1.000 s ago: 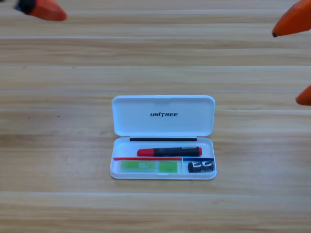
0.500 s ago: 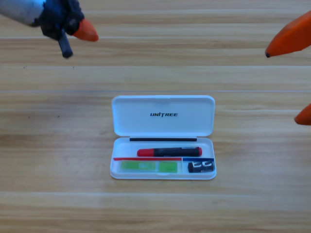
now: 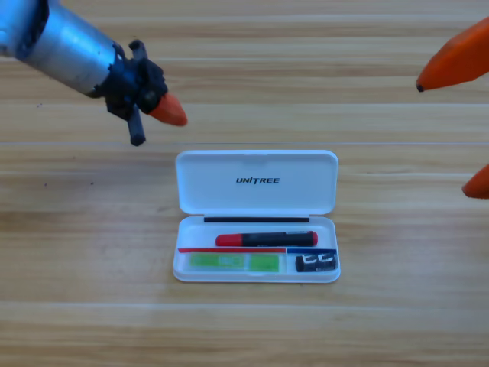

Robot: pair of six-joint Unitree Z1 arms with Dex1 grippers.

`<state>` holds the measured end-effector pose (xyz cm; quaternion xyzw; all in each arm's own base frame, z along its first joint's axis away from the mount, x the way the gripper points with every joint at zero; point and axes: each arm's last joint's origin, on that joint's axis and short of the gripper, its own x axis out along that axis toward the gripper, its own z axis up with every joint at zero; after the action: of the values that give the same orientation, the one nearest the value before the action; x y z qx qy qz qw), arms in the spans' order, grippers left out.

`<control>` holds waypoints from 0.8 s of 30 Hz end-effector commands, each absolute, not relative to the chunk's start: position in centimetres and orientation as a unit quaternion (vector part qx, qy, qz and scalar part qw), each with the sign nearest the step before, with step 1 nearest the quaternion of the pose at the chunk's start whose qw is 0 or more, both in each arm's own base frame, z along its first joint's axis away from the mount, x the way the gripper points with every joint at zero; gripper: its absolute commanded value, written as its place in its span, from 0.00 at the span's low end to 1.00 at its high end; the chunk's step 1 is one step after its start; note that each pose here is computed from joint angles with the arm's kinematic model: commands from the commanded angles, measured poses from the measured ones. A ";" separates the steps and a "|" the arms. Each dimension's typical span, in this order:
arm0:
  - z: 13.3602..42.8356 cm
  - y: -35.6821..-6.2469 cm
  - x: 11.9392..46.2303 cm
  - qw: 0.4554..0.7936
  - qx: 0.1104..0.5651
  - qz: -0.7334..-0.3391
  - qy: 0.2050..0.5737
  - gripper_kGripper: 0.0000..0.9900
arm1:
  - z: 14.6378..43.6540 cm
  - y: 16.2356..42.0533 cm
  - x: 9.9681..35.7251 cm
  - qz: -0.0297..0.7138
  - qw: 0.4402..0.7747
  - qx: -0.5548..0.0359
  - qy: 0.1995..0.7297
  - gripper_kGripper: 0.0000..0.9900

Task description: Clean up eraser and pencils

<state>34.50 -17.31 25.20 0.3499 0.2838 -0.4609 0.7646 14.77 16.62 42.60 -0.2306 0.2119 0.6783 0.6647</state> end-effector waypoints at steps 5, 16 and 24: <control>20.9 -17.1 35.6 0.744 0.329 -0.482 0.325 0.00 | 41.0 17.9 15.2 0.691 0.645 -0.226 0.235 0.97; 19.7 -17.4 35.4 0.729 0.297 -0.517 0.337 0.00 | 40.6 18.2 15.3 0.694 0.639 -0.226 0.243 0.97; 18.6 -17.6 34.9 0.708 0.289 -0.539 0.353 0.00 | 40.2 18.8 14.9 0.703 0.627 -0.230 0.244 0.97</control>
<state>35.00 -18.19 21.58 0.3036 0.3151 -0.5235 0.7311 14.58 17.05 42.23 -0.2322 0.2163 0.6852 0.6556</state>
